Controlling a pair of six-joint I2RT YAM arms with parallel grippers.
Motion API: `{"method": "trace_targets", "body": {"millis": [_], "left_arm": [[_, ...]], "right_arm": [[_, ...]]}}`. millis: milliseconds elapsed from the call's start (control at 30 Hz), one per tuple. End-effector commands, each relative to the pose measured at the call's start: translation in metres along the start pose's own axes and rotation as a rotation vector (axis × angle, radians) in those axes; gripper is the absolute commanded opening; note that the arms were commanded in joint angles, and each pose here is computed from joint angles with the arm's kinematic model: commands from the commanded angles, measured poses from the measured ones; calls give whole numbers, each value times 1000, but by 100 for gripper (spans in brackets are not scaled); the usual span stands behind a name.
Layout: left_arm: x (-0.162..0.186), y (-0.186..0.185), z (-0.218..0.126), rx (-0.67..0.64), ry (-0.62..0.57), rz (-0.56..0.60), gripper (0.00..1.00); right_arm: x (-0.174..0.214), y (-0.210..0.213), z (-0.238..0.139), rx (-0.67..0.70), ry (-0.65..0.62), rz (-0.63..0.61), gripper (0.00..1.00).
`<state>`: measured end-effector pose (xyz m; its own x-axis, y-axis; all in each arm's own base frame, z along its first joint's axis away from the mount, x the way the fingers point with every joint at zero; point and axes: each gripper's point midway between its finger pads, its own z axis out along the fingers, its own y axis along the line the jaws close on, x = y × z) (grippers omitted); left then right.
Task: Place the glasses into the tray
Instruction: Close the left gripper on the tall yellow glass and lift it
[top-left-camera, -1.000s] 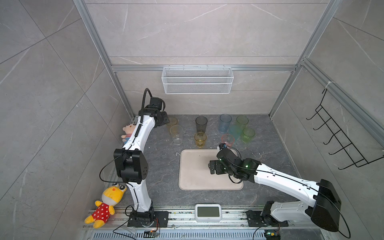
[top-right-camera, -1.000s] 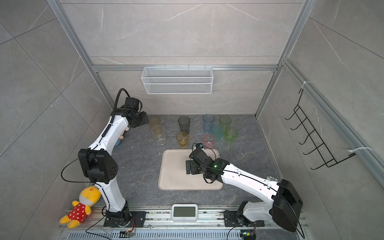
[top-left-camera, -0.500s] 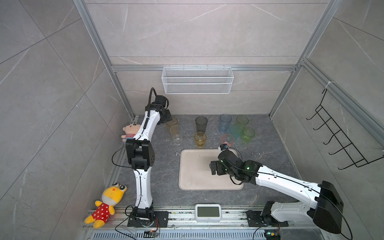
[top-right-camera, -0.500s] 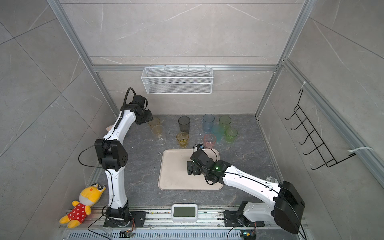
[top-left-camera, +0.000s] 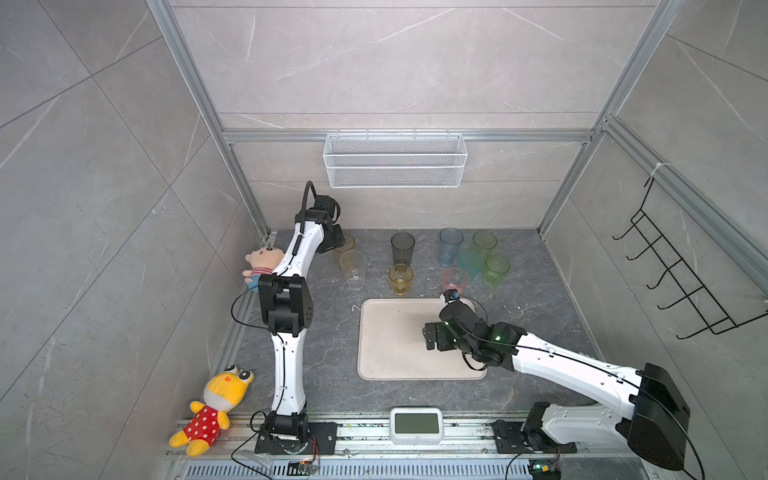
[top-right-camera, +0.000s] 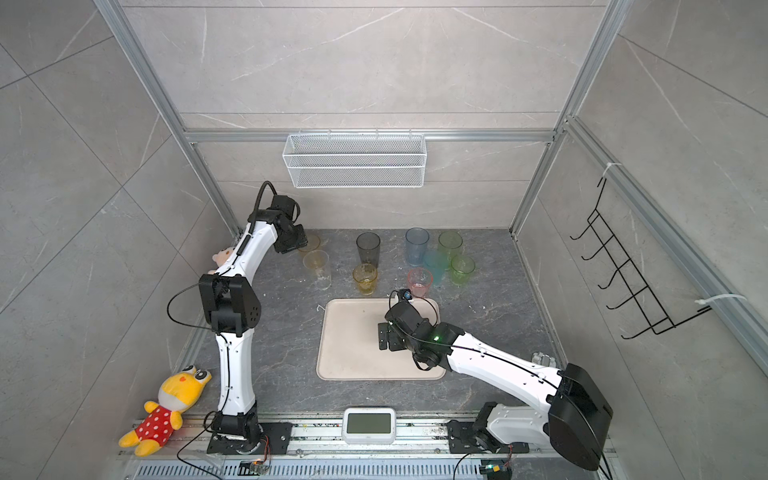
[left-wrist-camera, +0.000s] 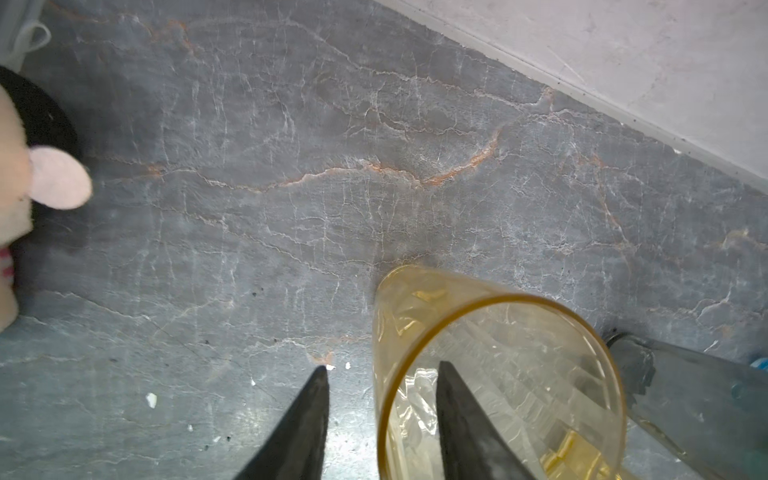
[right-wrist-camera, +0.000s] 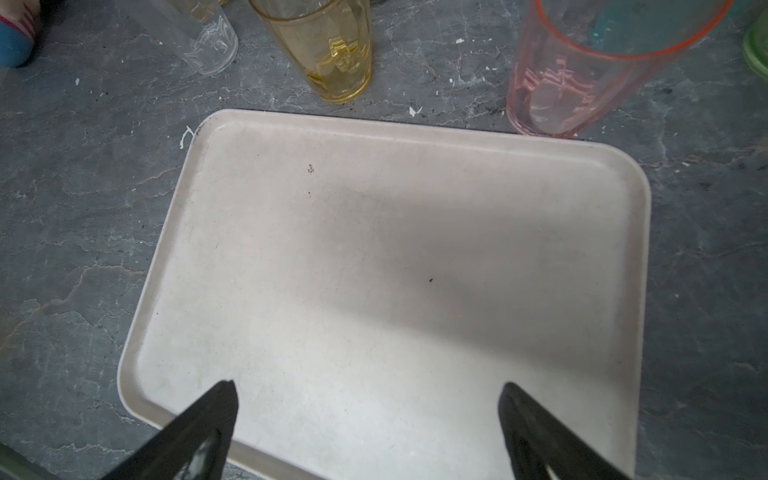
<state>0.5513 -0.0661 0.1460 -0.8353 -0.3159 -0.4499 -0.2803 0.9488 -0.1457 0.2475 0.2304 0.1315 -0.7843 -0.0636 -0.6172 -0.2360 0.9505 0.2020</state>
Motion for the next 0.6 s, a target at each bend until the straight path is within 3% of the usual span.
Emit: {"method": "trace_targets", "body": {"millis": [0,267,567], "left_arm": [[-6,0,-8,2,-14,-3,35],[-5,1,-10,0,-13,3,21],[-5,2,-11,-3,-15,6,16]], "right_arm": [[-1,-7,0,18,-19,8,99],[6,-14,6,23,-17,22,100],[10,-19,9,29,-31,23,99]]}}
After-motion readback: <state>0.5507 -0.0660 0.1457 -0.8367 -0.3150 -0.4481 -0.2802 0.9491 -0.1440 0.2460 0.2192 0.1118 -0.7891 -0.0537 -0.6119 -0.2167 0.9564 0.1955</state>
